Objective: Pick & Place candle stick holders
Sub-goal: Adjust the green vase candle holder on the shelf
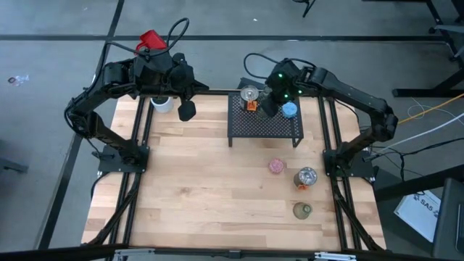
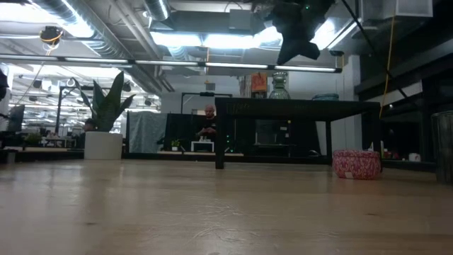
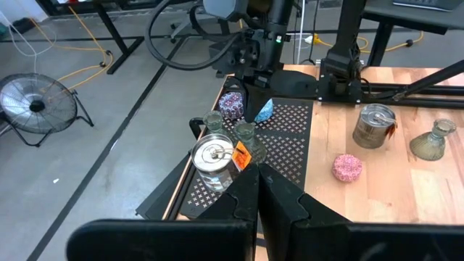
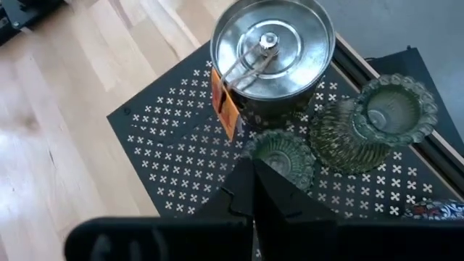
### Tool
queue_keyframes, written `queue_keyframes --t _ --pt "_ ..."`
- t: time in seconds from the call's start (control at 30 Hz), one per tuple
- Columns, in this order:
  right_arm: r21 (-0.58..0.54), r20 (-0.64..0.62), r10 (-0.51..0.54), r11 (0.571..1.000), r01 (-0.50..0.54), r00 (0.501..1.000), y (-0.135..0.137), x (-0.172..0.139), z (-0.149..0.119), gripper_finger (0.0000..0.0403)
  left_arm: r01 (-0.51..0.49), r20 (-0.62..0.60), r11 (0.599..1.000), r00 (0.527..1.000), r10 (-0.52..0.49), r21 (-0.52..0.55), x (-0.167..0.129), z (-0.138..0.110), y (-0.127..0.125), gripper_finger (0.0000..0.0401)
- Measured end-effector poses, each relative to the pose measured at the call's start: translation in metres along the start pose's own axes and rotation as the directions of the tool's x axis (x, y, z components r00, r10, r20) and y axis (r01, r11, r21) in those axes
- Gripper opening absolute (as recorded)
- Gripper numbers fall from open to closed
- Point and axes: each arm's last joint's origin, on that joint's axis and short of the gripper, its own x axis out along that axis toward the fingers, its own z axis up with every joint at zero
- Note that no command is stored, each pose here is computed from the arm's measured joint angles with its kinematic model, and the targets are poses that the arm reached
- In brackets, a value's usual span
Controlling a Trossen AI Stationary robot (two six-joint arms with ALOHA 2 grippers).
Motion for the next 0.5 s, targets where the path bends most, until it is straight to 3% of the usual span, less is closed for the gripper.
queue_keyframes --t 0.5 --pt "0.012 -0.058 -0.028 1.0 0.029 0.998 -0.007 0.014 0.001 0.0001 0.0 0.0 1.0 1.0 0.0 0.002 0.0 0.0 0.0 0.0002"
